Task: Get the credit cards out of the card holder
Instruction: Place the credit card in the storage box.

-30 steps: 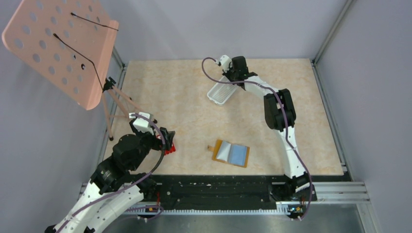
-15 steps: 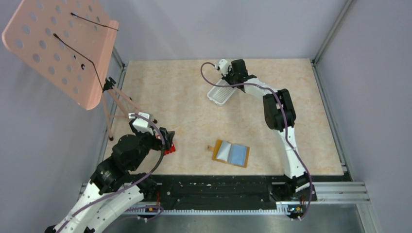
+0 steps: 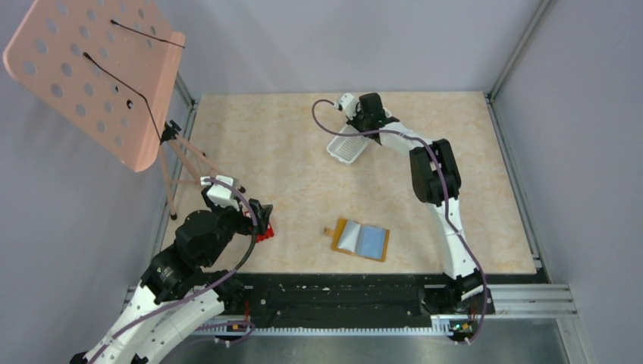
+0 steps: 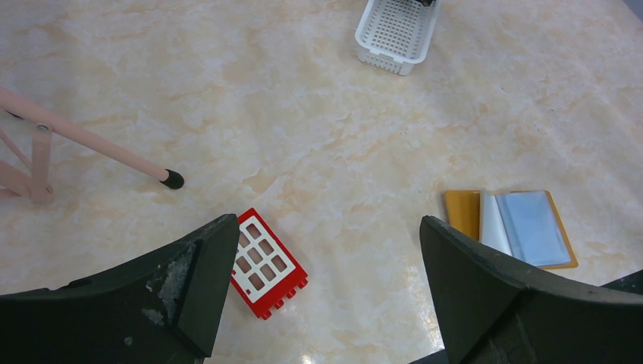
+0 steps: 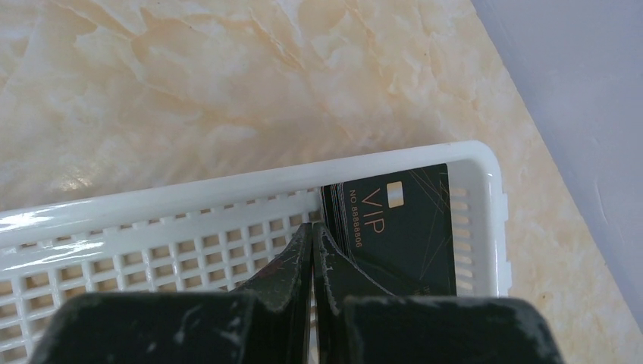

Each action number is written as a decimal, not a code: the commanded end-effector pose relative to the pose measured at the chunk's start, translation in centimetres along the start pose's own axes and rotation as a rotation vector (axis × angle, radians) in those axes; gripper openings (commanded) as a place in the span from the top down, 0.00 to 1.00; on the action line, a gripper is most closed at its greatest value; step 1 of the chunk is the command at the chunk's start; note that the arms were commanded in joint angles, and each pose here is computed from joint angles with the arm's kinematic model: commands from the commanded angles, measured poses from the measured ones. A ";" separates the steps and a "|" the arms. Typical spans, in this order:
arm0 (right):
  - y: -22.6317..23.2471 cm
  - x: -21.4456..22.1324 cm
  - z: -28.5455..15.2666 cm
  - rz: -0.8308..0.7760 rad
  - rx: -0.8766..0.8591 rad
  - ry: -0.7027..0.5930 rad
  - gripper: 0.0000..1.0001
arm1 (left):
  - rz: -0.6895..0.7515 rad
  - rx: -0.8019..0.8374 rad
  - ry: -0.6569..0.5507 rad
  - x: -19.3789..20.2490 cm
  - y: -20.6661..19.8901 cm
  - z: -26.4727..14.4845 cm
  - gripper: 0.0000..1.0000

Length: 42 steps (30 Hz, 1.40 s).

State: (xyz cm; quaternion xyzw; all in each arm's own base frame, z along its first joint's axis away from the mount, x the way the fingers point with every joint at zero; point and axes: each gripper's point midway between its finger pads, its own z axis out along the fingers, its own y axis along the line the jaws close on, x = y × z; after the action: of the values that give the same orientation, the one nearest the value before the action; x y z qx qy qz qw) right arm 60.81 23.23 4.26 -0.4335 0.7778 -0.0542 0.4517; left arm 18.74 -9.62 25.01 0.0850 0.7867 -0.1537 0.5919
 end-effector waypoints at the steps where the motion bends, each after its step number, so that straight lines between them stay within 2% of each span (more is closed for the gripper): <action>1: -1.9 -2.1 -0.7 -0.007 0.055 -0.027 1.00 | -0.002 -0.004 -0.045 -1.0 0.0 0.2 0.06; 10: -2.1 -3.1 -1.5 0.015 0.040 -0.071 1.00 | 0.001 -0.003 -0.042 -1.0 0.0 0.3 0.06; 20: -3.5 -2.2 -2.1 0.032 0.054 -0.055 1.00 | 0.000 -0.004 -0.042 -1.0 0.0 0.3 0.06; 34: -2.8 -5.2 -4.1 0.013 -0.060 -0.186 1.00 | 0.002 -0.005 -0.038 -0.9 0.0 0.4 0.06; 42: -3.4 -3.8 -4.1 0.009 -0.042 -0.129 1.00 | 0.001 -0.005 -0.038 -0.9 0.1 0.4 0.06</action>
State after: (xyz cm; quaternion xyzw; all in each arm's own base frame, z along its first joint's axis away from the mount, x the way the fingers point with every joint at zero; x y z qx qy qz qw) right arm 60.26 23.46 6.55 -0.4476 0.7619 0.0015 0.4682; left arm 18.88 -9.37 25.00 0.0810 0.7872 -0.1490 0.5929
